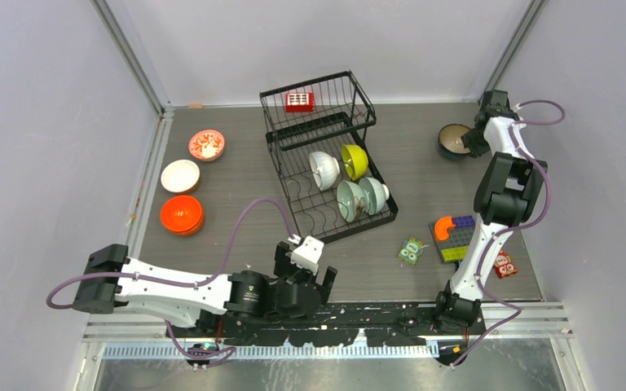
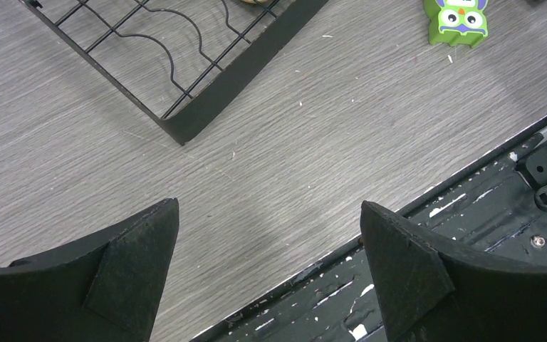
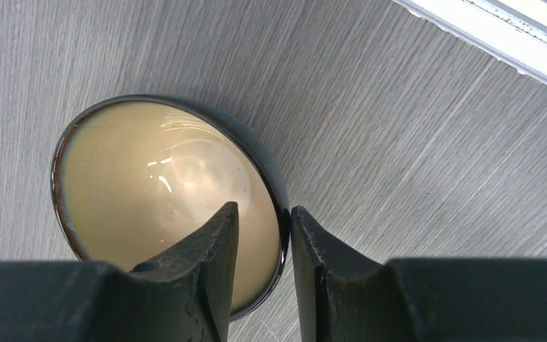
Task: Unload the bowls from the dish rack
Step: Place the bowl at the center of the board.
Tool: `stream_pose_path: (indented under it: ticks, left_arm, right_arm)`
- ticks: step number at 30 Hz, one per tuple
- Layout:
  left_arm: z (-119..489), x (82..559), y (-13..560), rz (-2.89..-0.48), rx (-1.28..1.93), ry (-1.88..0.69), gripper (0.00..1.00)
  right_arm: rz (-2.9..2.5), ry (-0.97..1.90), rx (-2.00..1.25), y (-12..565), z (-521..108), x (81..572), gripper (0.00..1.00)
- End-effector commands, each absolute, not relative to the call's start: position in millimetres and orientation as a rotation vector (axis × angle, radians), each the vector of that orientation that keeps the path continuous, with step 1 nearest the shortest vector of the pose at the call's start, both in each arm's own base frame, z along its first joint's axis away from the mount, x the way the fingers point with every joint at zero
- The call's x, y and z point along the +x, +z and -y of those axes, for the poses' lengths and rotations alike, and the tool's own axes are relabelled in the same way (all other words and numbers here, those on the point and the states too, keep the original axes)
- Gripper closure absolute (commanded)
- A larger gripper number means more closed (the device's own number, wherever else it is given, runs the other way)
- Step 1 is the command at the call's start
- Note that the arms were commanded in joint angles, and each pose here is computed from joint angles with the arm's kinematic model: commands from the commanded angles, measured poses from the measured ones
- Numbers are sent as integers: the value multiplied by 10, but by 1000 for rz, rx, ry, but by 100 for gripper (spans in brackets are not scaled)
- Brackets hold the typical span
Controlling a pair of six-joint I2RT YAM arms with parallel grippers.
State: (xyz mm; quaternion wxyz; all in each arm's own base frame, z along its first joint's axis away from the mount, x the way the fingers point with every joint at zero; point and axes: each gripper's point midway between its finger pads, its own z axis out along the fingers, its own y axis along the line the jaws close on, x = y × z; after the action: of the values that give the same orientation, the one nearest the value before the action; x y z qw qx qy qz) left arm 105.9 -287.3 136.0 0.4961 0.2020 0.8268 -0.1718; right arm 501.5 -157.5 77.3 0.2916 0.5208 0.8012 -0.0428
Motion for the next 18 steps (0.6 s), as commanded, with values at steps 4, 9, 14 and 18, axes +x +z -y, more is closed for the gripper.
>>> stream_pose_path:
  ticks: [4, 9, 14, 18]
  left_arm:
    - [2907, 1077, 1511, -1998, 423, -457, 0]
    - [2885, 1071, 1513, -2005, 421, -458, 0]
    - [2859, 1071, 1556, -2006, 420, -458, 0]
    - [2829, 1098, 1645, -1990, 413, -450, 0]
  right_arm:
    - [-2039, -88, 1347, 1171, 1621, 5092, 53]
    - [-2031, -116, 1346, 1229, 1643, 5021, 42]
    - [-1990, -102, 1336, 1475, 1632, 4980, 35]
    - [-1925, -115, 1273, 1933, 1547, 4950, 31]
